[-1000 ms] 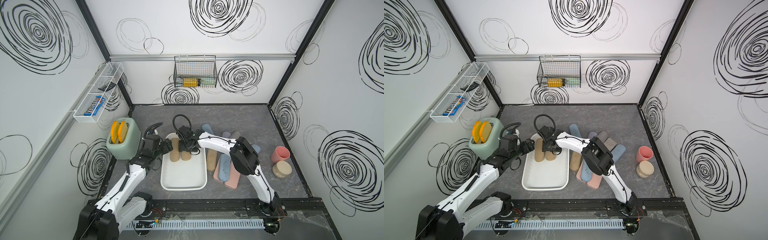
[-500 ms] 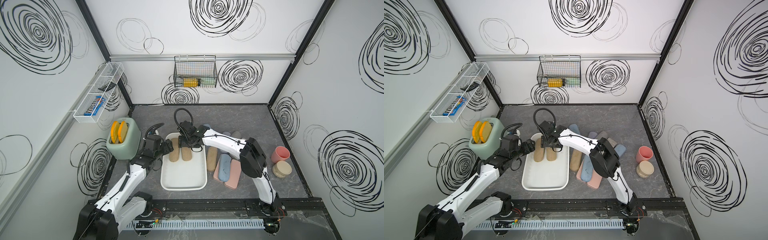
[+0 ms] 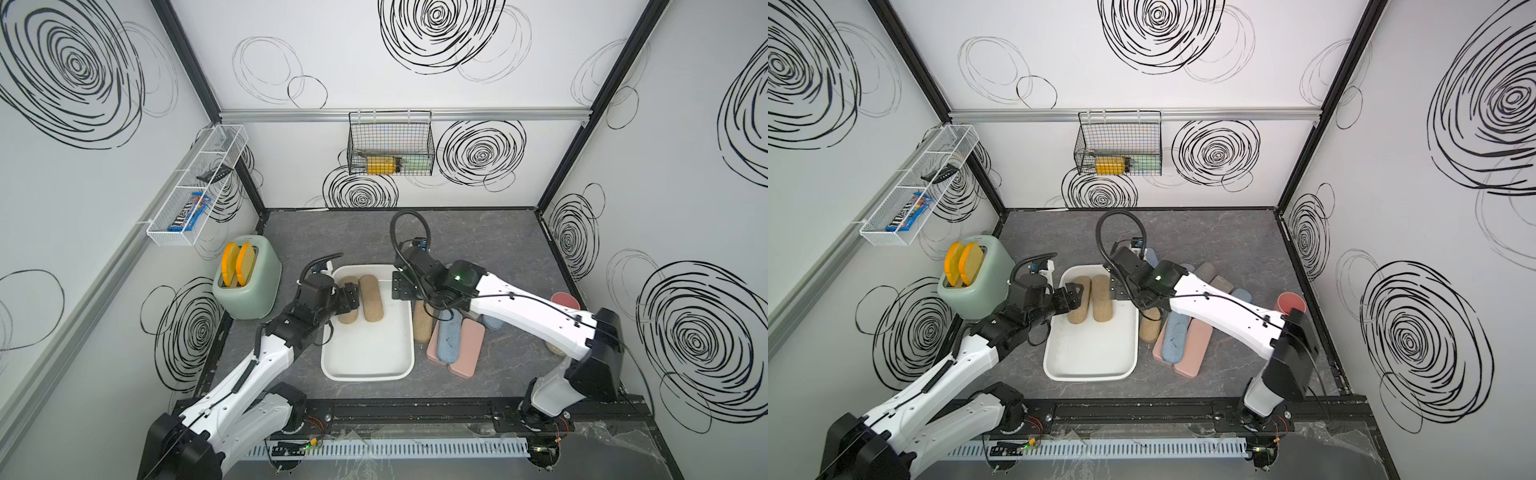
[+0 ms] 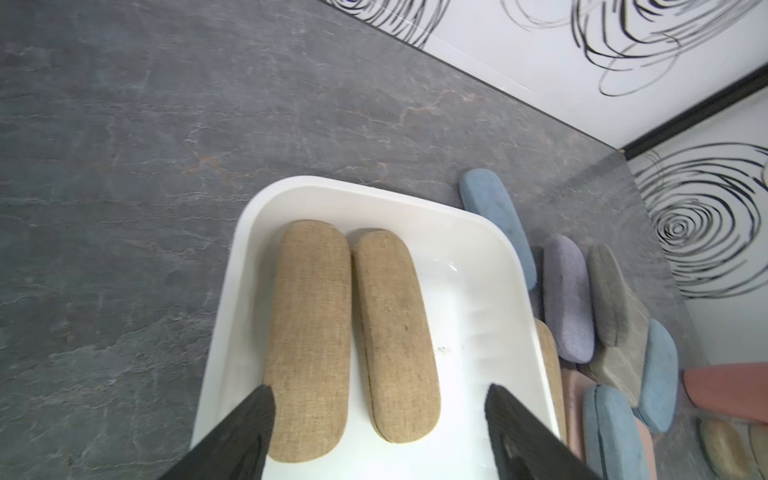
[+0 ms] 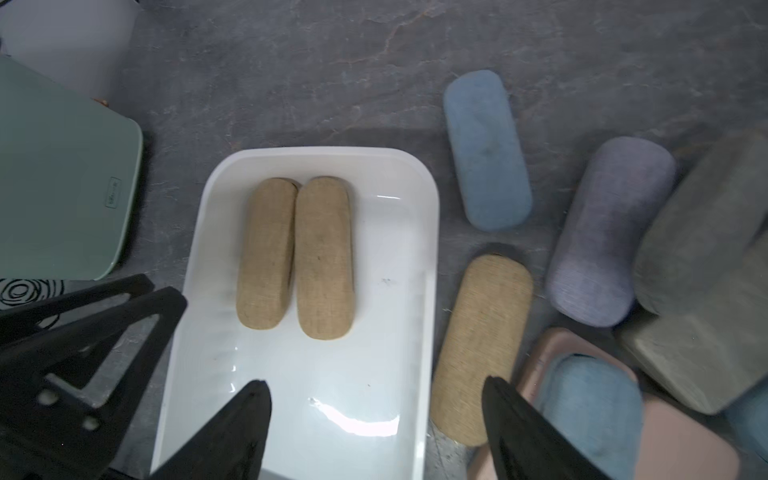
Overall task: Put the glasses cases into the storage boxes
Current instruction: Pick up the glasses case, then place the glasses case in the storage box.
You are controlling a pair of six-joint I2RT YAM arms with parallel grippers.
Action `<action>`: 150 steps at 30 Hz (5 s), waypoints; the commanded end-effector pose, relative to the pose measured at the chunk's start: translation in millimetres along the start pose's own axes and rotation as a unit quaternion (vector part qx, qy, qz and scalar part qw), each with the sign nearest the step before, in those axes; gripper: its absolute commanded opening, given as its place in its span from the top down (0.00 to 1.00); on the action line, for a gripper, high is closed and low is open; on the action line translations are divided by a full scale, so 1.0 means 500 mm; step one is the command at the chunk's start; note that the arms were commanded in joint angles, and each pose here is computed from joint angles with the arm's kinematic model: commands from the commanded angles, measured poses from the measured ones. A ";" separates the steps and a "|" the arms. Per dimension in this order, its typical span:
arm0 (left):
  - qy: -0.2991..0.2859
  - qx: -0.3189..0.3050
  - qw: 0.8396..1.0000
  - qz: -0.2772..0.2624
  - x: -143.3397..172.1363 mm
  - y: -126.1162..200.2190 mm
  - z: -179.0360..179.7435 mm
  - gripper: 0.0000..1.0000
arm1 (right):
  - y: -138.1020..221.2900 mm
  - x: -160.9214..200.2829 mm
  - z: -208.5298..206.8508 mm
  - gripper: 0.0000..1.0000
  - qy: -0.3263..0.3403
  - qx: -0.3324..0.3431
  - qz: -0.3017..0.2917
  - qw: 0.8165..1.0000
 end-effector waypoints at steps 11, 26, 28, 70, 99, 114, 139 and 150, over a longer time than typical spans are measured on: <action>-0.143 0.116 0.981 0.068 0.139 0.043 -0.302 0.20 | 0.090 0.130 -0.374 0.12 -0.147 0.090 0.017 0.985; -0.283 0.081 0.939 0.177 0.400 -0.046 -0.444 0.19 | 0.100 0.177 -0.484 0.13 -0.222 0.104 0.039 0.969; -0.288 0.071 0.937 0.182 0.413 -0.062 -0.450 0.20 | 0.103 0.180 -0.489 0.13 -0.228 0.100 0.037 0.968; -0.273 -0.015 0.940 0.203 0.453 -0.177 -0.409 0.29 | 0.114 0.180 -0.491 0.18 -0.233 0.082 0.027 0.969; -0.099 0.020 0.993 0.054 0.061 -0.058 -0.363 0.50 | 0.138 0.148 -0.484 0.19 -0.214 0.069 -0.003 0.974; -0.017 -0.050 0.994 0.092 0.050 -0.205 -0.187 0.55 | 0.103 0.163 -0.470 0.20 -0.208 0.050 0.024 0.977; -0.010 -0.097 0.988 0.123 0.126 -0.309 -0.152 0.43 | 0.100 0.164 -0.449 0.20 -0.200 0.041 0.025 0.979; -0.022 -0.094 0.989 0.113 0.109 -0.300 -0.171 0.27 | 0.100 0.160 -0.439 0.19 -0.194 0.043 0.025 0.980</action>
Point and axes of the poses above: each gripper's point midway between its finger pads, its own y axis back along the fingers, its own z axis along the line the jaws close on, x = y × z, the point moved 6 cm from there along y, back along the fingers, and after that the axes turned 10 degrees about y, right-handed, at the moved point
